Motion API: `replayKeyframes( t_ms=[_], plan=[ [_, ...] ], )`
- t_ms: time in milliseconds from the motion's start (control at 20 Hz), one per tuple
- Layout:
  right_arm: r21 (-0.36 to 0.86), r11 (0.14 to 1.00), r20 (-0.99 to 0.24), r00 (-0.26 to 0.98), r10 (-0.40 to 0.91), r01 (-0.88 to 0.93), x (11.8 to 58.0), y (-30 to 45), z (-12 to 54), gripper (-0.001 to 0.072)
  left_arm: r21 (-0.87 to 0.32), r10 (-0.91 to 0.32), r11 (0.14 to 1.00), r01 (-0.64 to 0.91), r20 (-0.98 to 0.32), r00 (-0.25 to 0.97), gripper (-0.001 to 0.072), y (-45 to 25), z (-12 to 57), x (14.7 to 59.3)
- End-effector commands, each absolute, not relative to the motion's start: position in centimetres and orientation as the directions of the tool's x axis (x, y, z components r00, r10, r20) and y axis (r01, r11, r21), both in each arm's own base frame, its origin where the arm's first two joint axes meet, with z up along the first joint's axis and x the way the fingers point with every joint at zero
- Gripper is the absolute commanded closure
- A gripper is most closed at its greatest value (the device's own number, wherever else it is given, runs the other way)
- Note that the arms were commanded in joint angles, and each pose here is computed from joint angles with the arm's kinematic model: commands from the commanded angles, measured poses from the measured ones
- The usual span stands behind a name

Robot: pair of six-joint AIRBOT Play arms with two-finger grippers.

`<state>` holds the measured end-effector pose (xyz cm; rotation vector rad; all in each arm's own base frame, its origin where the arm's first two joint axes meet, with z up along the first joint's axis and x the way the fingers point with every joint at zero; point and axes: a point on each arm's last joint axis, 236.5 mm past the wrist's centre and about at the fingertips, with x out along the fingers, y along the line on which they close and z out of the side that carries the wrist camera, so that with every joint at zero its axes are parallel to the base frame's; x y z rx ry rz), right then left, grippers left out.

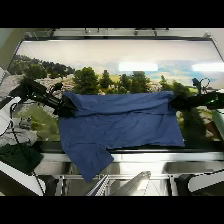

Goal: Fold the shirts.

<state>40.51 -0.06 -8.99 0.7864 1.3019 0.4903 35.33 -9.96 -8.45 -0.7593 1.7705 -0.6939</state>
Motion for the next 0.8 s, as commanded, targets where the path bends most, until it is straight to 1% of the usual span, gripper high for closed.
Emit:
replayKeyframes(
  t_ms=[0,100,200,300,400,450,500,650,750],
  plan=[
    [0.663,0.738,-0.747,0.171,0.643,0.124,38.6,-1.9,-8.2,0.0287,-0.764,-0.782,0.607,-0.219,-0.526,-0.334,0.0195,-10.1,-6.8,33.5],
    [0.620,0.771,-0.783,0.175,0.597,0.148,37.5,-3.7,-6.6,0.0286,-0.767,-0.787,0.594,-0.241,-0.492,-0.372,0.0195,-9.7,-4.8,32.1],
    [0.594,0.780,-0.802,0.218,0.556,0.198,36.3,-5.8,-5.1,0.0284,-0.760,-0.786,0.602,-0.243,-0.512,-0.346,0.0196,-9.1,-3.2,30.4],
    [0.580,0.771,-0.811,0.278,0.515,0.263,35.0,-7.5,-4.9,0.0284,-0.728,-0.766,0.638,-0.252,-0.567,-0.302,0.0196,-7.5,-2.7,28.2],
    [0.575,0.752,-0.815,0.306,0.492,0.322,33.4,-8.5,-5.8,0.0283,-0.665,-0.723,0.690,-0.285,-0.646,-0.244,0.0196,-5.5,-3.5,25.6],
    [0.577,0.744,-0.813,0.320,0.486,0.338,32.9,-8.6,-6.3,0.0284,-0.639,-0.707,0.703,-0.312,-0.675,-0.210,0.0196,-4.7,-4.2,24.3],
    [0.578,0.733,-0.812,0.336,0.476,0.359,32.8,-8.8,-6.8,0.0283,-0.623,-0.701,0.702,-0.345,-0.691,-0.179,0.0196,-4.4,-5.0,23.3],
    [0.606,0.706,-0.793,0.345,0.502,0.367,32.6,-7.9,-7.4,0.0283,-0.583,-0.682,0.686,-0.435,-0.724,-0.106,0.0196,-4.0,-7.9,21.1],
    [0.628,0.688,-0.776,0.360,0.518,0.364,32.9,-7.5,-7.0,0.0284,-0.556,-0.668,0.680,-0.477,-0.739,-0.090,0.0196,-4.2,-9.9,20.2]
  ],
)
